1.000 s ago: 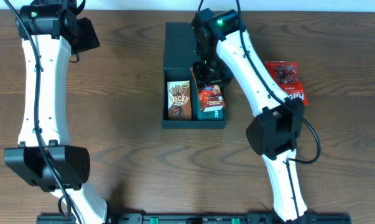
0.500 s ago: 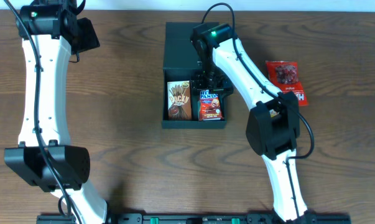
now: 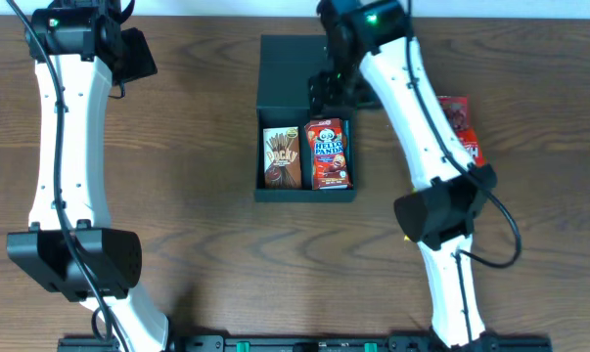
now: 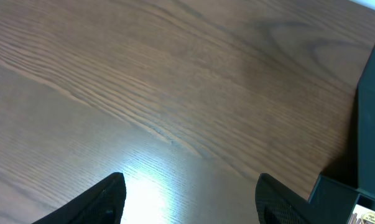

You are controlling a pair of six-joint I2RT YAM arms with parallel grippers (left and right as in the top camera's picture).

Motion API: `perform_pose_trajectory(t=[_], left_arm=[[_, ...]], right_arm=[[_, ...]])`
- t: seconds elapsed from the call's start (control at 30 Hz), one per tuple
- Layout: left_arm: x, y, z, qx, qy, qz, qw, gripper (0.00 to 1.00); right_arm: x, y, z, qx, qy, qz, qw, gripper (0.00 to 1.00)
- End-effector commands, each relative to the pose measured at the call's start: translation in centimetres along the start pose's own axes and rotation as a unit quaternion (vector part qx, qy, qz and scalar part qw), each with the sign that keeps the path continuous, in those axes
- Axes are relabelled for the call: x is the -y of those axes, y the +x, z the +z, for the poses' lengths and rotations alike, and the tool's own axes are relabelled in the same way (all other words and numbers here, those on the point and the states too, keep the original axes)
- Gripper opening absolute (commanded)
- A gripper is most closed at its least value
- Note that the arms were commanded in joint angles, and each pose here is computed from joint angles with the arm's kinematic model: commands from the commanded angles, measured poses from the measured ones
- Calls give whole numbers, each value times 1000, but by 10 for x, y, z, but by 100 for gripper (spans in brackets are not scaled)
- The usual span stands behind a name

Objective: Pack container
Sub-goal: 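Move the right gripper to the red Hacks bag and grasp it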

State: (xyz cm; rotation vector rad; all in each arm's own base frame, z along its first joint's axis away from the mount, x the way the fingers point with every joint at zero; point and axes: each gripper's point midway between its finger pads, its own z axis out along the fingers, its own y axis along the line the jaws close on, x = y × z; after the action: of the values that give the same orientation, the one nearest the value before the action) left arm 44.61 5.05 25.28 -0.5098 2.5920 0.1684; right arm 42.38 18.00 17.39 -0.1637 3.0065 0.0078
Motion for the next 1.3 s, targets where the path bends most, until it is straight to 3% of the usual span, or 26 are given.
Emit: perform_pose_trajectory(t=[0.0,0.07,0.23,0.4,0.6,0.93,1.27], left_arm=[[-3,0,3,-4,-3,-5,1000,68],[-3,0,4,-4,-3,-4,1000,68],[-2,1,7,-8,-4,-4,1000,68],[-2,1,9,-10,-5,-3,1000,68],[0,4,21,-21,-8,-3,1000,68],[2,7,37,-36,-13,0,999,68],[4,7,37,-37,-9,0,999,68]], right_arm=[[53,-19,-38,76,96,12,992,91],[88,-26,-47,89,130,27,987,89],[154,-26,-39,57,109,14,992,80],[226,-19,-25,39,73,54,995,82],[265,2,24,-2,-5,62,998,95],[271,7,101,-14,-5,67,998,99],[253,-1,138,4,-5,45,999,93]])
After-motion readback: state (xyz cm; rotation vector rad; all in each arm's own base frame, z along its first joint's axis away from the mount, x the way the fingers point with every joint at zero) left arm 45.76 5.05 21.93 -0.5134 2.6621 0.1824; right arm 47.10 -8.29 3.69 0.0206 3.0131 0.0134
